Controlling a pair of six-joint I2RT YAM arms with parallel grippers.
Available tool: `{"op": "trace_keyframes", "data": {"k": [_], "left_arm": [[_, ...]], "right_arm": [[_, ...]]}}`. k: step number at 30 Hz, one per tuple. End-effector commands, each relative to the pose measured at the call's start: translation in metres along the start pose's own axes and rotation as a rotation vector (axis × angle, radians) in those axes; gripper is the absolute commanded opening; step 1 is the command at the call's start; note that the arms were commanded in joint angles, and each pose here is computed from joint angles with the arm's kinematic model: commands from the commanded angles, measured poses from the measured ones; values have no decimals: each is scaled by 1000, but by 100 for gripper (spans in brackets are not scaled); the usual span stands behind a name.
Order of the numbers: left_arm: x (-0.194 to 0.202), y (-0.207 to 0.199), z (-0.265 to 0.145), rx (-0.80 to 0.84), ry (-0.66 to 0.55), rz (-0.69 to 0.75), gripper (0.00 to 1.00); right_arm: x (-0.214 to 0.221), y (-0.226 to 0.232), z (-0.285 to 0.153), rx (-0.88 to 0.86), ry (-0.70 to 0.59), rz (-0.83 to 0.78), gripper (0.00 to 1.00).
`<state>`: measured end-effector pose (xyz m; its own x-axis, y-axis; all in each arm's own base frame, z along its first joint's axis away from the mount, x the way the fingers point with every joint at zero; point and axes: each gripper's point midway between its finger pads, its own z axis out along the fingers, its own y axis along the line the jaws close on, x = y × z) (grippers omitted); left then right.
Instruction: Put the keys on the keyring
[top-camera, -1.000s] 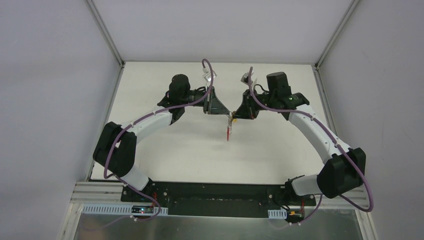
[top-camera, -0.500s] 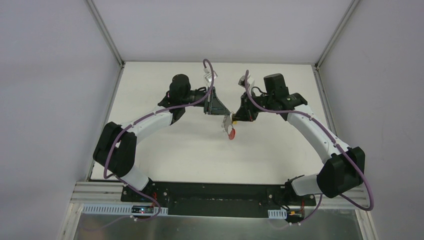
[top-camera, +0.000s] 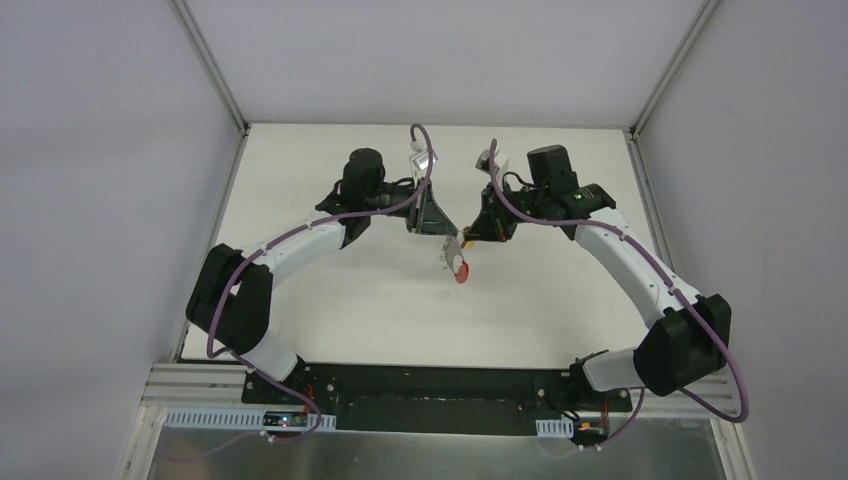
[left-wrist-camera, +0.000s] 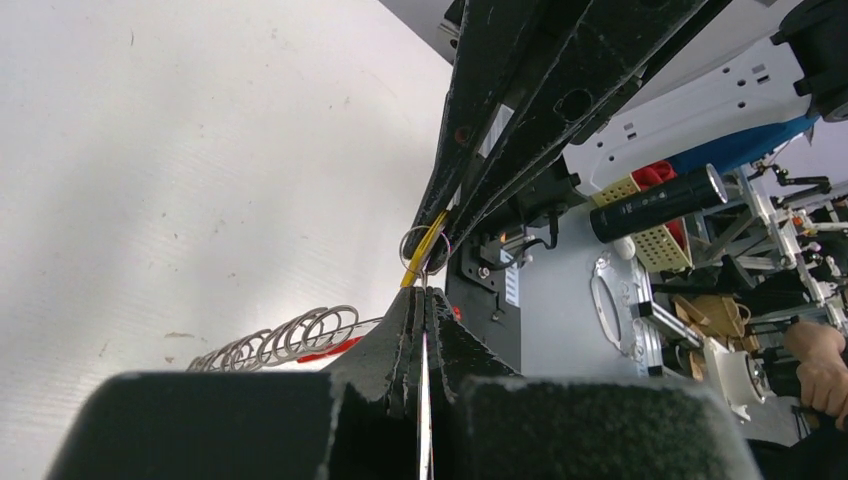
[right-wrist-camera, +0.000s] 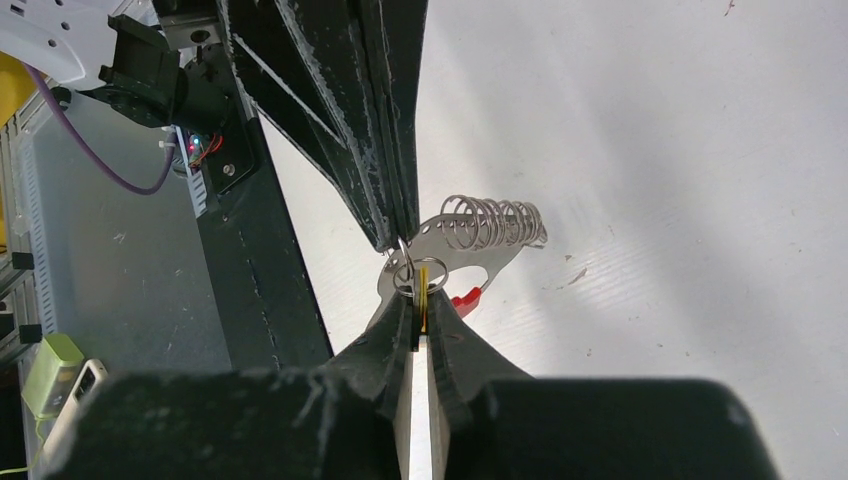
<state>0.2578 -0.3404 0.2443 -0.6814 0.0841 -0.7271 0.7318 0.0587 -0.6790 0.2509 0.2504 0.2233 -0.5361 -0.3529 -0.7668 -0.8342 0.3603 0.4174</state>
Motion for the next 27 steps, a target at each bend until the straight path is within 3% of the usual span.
{"op": "trace_keyframes", "data": {"k": [1, 9, 16, 27], "left_arm": [[-9, -16, -1, 24, 14, 109, 0], [-10, -5, -2, -38, 33, 110, 1], [-11, 11, -9, -134, 26, 104, 30], [-28, 50, -51, -403, -27, 85, 52]], "right_arm": [[-18, 5, -10, 20, -33, -77, 0], [-14, -7, -9, 91, -15, -95, 0], [-9, -16, -3, 143, 5, -102, 0], [-6, -31, 12, 214, 62, -103, 0]]}}
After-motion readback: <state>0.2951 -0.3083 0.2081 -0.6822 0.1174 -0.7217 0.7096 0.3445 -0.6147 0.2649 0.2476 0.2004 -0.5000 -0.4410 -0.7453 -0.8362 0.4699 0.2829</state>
